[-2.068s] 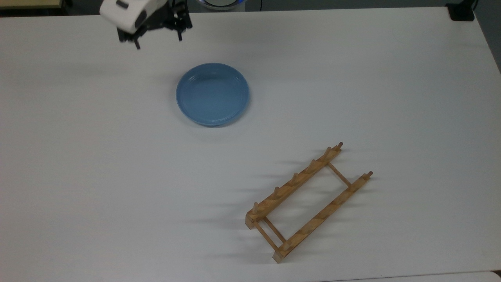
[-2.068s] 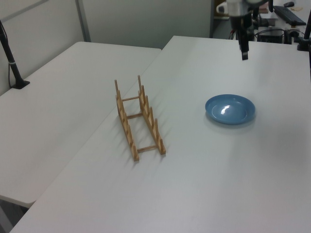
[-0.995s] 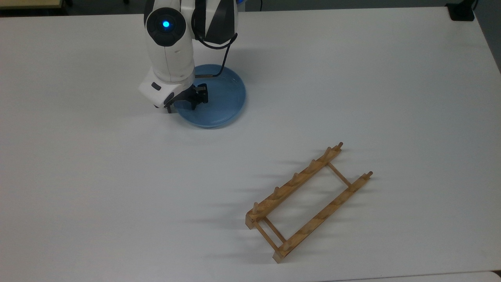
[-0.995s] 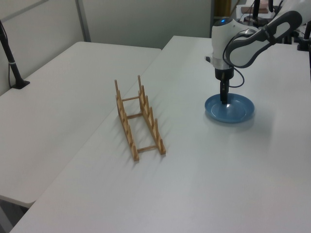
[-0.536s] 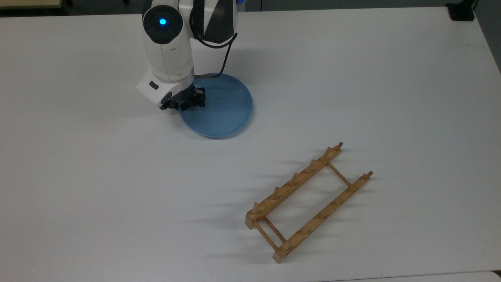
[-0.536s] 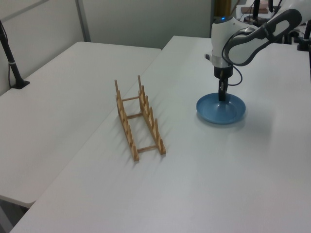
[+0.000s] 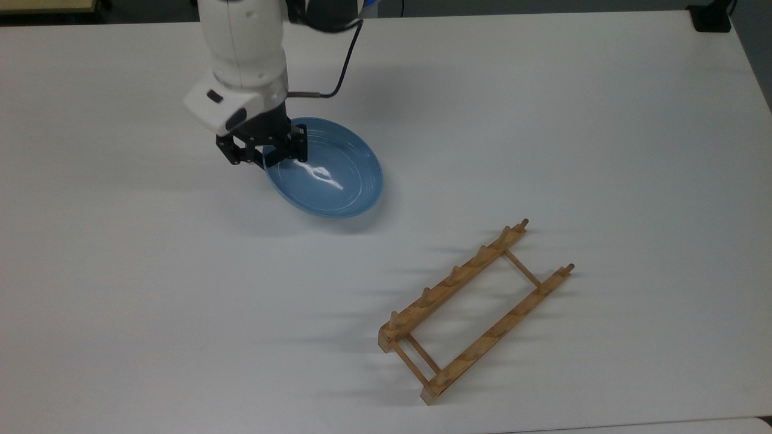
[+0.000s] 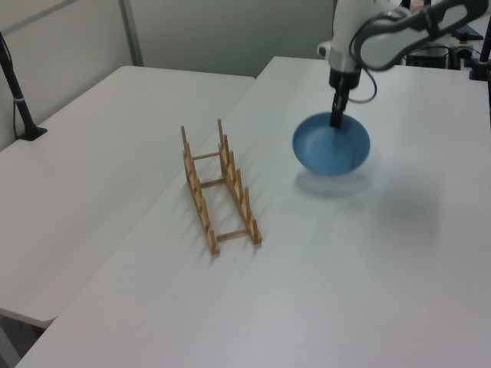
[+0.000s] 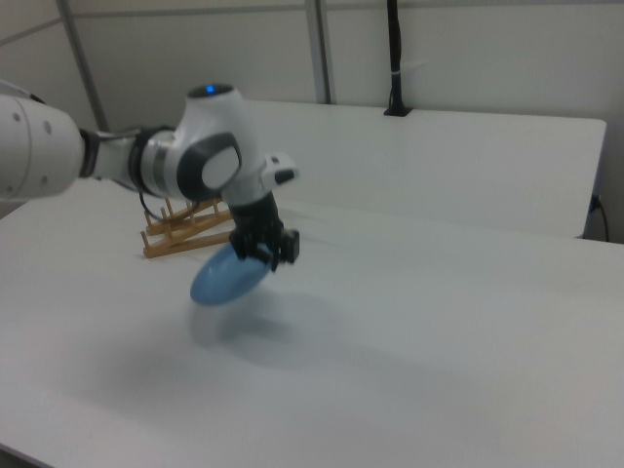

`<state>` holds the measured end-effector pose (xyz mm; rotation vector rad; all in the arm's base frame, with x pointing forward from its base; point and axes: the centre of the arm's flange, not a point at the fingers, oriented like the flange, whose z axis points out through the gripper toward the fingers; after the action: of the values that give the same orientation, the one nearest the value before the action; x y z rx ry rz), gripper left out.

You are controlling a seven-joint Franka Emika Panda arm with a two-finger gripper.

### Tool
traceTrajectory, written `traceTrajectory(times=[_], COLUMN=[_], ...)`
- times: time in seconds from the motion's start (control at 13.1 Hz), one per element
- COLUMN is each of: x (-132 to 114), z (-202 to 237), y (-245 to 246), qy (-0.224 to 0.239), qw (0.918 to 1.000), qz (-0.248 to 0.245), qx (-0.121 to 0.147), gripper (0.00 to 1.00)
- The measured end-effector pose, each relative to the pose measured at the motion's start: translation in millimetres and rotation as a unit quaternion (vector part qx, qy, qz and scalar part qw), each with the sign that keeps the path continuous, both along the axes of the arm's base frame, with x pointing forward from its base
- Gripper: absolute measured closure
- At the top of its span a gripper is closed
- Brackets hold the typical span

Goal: Place plate in plate rack
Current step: 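Lift the plate on edge and carry it toward the wooden rack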

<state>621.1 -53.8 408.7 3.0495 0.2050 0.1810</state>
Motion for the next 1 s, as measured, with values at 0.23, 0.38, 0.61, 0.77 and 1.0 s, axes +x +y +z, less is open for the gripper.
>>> traceTrajectory(times=[0.23, 0.38, 0.61, 0.77, 1.0], x=[13, 19, 29, 33, 40], z=[68, 109, 163, 171, 150], y=[16, 35, 82, 110, 157], qy=[-0.054, -0.094, -0.171, -0.231, -0.314], qw=[0.9982, 0.9943, 0.981, 0.9651, 0.9324], qz=[-0.021, -0.043, -0.091, -0.112, -0.137], qx=[0.015, 0.026, -0.01, -0.052, -0.117], gripper=[1.0, 1.0, 1.0, 1.0, 1.0])
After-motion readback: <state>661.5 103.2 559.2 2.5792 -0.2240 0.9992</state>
